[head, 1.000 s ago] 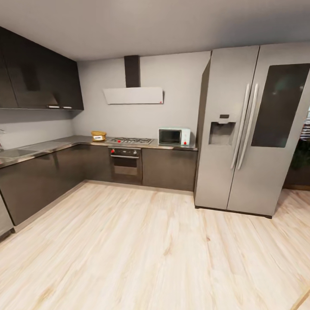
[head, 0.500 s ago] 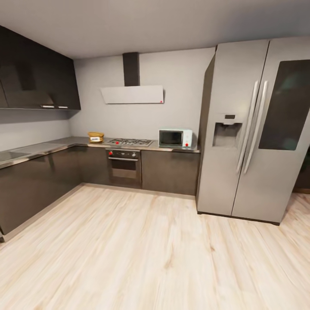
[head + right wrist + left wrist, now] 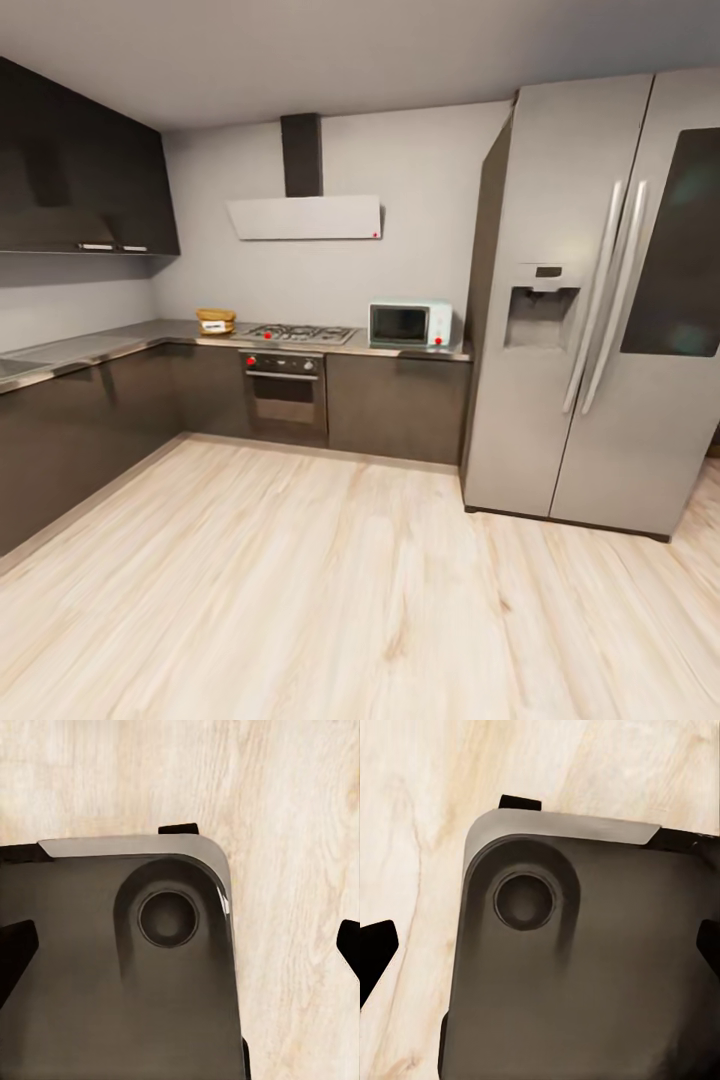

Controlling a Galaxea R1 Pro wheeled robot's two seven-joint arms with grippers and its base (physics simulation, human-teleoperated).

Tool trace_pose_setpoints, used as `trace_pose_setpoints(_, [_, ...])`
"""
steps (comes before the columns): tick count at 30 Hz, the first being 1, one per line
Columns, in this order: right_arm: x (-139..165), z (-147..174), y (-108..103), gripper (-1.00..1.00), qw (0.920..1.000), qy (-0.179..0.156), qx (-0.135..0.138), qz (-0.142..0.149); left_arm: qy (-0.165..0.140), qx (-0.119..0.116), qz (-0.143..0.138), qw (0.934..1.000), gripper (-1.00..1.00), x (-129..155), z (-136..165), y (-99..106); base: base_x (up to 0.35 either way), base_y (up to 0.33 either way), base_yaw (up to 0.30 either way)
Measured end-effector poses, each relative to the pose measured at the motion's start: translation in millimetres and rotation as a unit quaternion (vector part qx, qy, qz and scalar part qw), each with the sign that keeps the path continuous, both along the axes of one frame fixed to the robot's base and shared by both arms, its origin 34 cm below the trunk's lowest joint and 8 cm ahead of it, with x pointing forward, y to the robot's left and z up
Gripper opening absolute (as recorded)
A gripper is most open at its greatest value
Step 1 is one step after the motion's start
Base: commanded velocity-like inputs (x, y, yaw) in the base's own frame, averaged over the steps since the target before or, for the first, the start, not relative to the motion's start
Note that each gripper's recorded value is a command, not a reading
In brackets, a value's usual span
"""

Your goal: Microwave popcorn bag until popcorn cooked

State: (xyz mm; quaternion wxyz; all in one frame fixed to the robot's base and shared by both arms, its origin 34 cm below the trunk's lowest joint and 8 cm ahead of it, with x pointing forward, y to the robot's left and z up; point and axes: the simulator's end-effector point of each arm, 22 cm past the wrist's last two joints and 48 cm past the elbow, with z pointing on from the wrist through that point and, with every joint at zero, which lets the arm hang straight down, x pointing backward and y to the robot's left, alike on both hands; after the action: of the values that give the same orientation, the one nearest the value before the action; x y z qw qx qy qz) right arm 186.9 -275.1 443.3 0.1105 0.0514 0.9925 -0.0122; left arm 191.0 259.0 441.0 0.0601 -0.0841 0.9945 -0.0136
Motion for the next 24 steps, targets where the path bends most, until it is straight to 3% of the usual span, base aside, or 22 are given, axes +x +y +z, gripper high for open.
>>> trace_pose_setpoints(15, [0.0,0.0,0.7,1.0,1.0,0.0,0.0,0.0,0.001,0.0,0.0,1.0,1.0,-0.3,0.0,0.0,0.326,0.001,0.0])
trace_pose_setpoints(24, [0.0,0.0,1.5,1.0,1.0,0.0,0.001,0.001,0.003,0.0,-0.001,1.0,1.0,-1.3,-0.2,-0.2,0.326,0.087,0.0])
